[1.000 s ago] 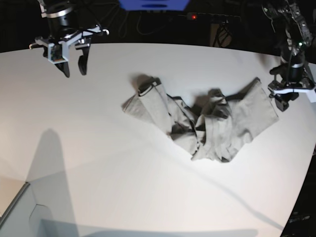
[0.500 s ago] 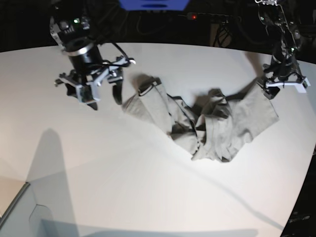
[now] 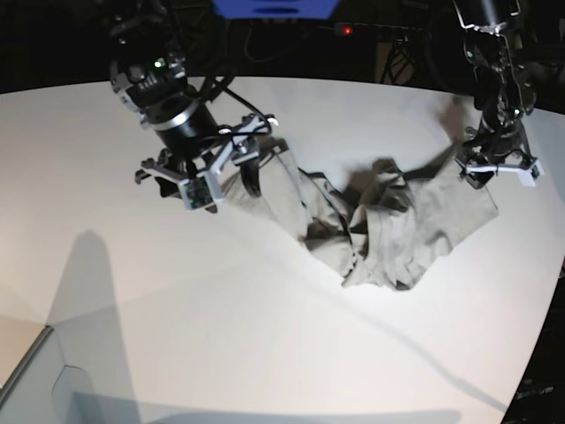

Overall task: Layout the t-shirt on the table in an organized manner, then fold the t-shirt properly
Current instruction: 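Move both grippers down toward the crumpled grey t-shirt, then grasp the t-shirt with the left gripper and lift it high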

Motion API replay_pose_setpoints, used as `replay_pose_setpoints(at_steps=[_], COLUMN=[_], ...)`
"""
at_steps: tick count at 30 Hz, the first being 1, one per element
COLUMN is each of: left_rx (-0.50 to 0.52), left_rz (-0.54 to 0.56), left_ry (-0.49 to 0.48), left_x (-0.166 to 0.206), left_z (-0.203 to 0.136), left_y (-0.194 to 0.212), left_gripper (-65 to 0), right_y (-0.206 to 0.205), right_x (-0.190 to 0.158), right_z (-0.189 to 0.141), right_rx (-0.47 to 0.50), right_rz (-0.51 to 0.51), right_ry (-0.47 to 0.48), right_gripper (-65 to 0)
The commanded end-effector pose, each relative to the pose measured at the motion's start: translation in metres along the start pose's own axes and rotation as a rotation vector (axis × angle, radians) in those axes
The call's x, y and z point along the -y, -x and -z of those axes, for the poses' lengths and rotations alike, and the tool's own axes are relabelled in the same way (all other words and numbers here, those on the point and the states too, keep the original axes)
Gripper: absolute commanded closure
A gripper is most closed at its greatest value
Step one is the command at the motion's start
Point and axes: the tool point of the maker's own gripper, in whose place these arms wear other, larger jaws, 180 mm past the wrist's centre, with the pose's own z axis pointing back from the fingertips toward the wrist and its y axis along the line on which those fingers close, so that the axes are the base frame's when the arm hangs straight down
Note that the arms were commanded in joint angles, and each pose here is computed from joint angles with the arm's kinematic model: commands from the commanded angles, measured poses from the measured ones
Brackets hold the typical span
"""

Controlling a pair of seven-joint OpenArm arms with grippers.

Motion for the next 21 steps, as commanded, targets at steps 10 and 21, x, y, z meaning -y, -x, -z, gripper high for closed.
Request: replay_pose_setpoints(at_steps=[10, 21], left_rx=[-0.004, 0.465], left_rz=[-0.006, 0.183], left_ry=[0.053, 0.442], left_x=[0.029, 0.2], left_z=[0.015, -0.065], left_y=[-0.017, -0.194], left_gripper=[0.0, 0.0], right_y=[-0.002, 0.012], right_x=[-0.003, 0.053], right_z=[-0.005, -0.016], right_rx=[0.021, -0.014], right_rz=[0.001, -0.003], right_ry=[-0.013, 0.13], right_gripper=[-37.3, -37.3])
